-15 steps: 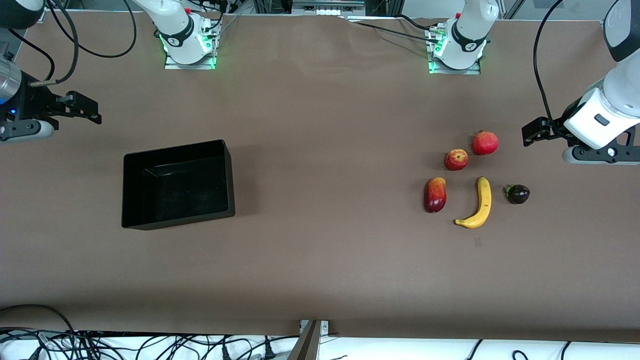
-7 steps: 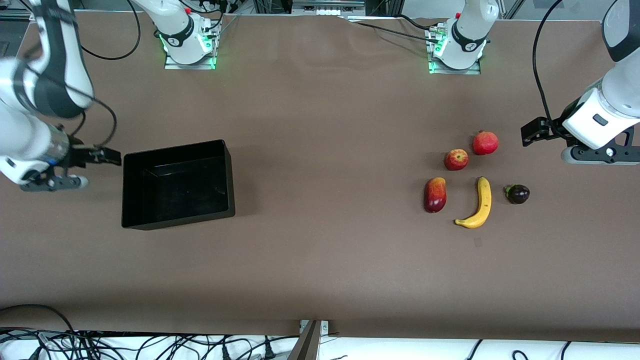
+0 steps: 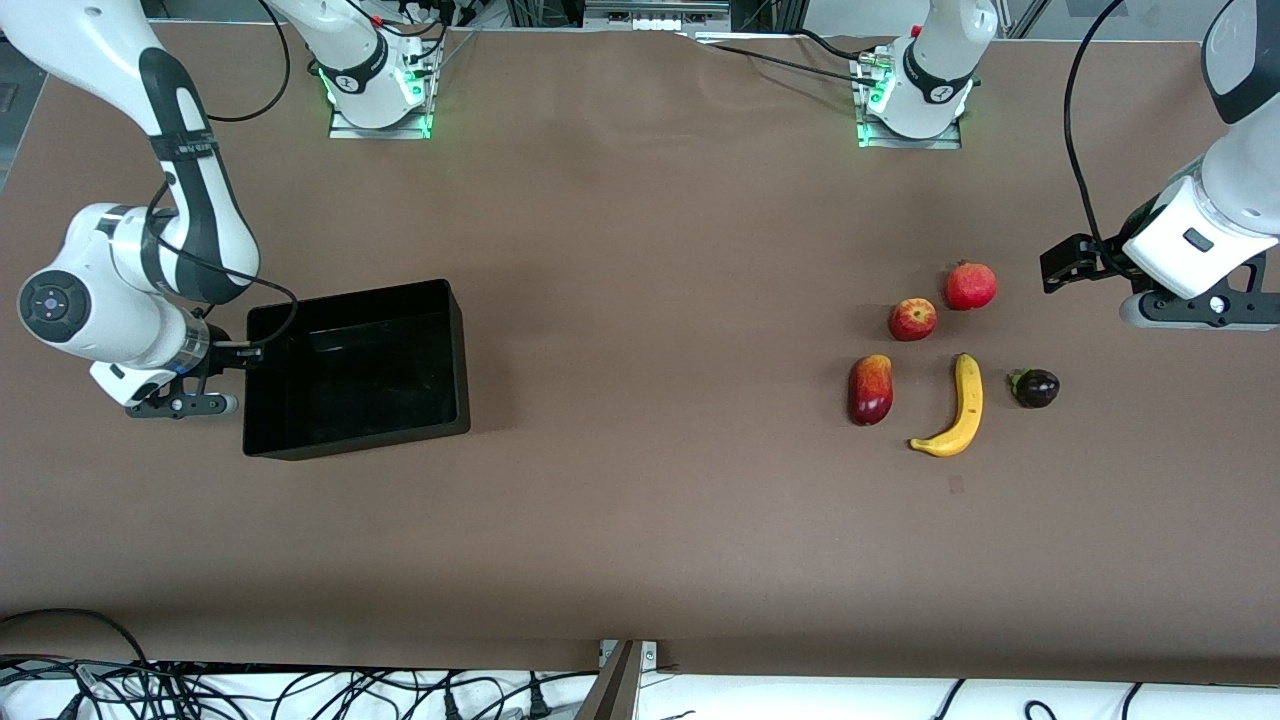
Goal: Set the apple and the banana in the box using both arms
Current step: 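Reach the right gripper to the black box rim and grasp it, then slide the black box with the right gripper toward the fruit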
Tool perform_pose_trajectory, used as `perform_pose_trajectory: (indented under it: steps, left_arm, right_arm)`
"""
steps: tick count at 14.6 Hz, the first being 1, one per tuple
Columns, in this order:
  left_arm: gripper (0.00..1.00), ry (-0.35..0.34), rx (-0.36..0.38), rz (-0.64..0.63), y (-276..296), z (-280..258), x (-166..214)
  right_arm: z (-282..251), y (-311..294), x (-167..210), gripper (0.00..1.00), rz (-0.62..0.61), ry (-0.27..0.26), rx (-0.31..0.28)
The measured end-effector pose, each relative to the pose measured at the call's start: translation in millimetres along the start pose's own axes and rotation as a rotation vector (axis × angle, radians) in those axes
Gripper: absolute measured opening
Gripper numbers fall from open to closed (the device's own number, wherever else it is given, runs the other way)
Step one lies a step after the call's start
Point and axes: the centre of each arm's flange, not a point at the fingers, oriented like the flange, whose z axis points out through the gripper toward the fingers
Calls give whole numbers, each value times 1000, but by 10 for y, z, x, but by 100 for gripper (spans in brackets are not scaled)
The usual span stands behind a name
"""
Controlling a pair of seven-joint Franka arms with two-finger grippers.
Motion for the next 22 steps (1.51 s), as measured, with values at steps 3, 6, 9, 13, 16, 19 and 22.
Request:
perform_pose_trajectory:
  steps: [3, 6, 9, 13, 16, 19, 22]
  left_arm:
    - [100, 0, 0, 1, 4, 0, 0]
    - [100, 0, 0, 1, 4, 0, 0]
    - [100, 0, 0, 1, 4, 0, 0]
    - [100, 0, 0, -1, -5, 0, 0]
    - [100, 0, 0, -1, -5, 0, 0]
    - [100, 0, 0, 0, -2, 0, 0]
    - [100, -1, 0, 0, -3, 1, -1]
  right_arm:
    - [210, 51, -114, 90, 12, 7, 1]
    - [320, 44, -180, 56, 13, 9, 1]
    - [323, 56, -184, 27, 16, 11, 2]
    - [177, -40, -118, 6, 6, 42, 20]
    - [-192, -512, 69, 4, -13, 40, 49]
    - [-455, -1354, 167, 4, 17, 58, 68]
    - [-543, -2309, 64, 4, 79, 55, 113]
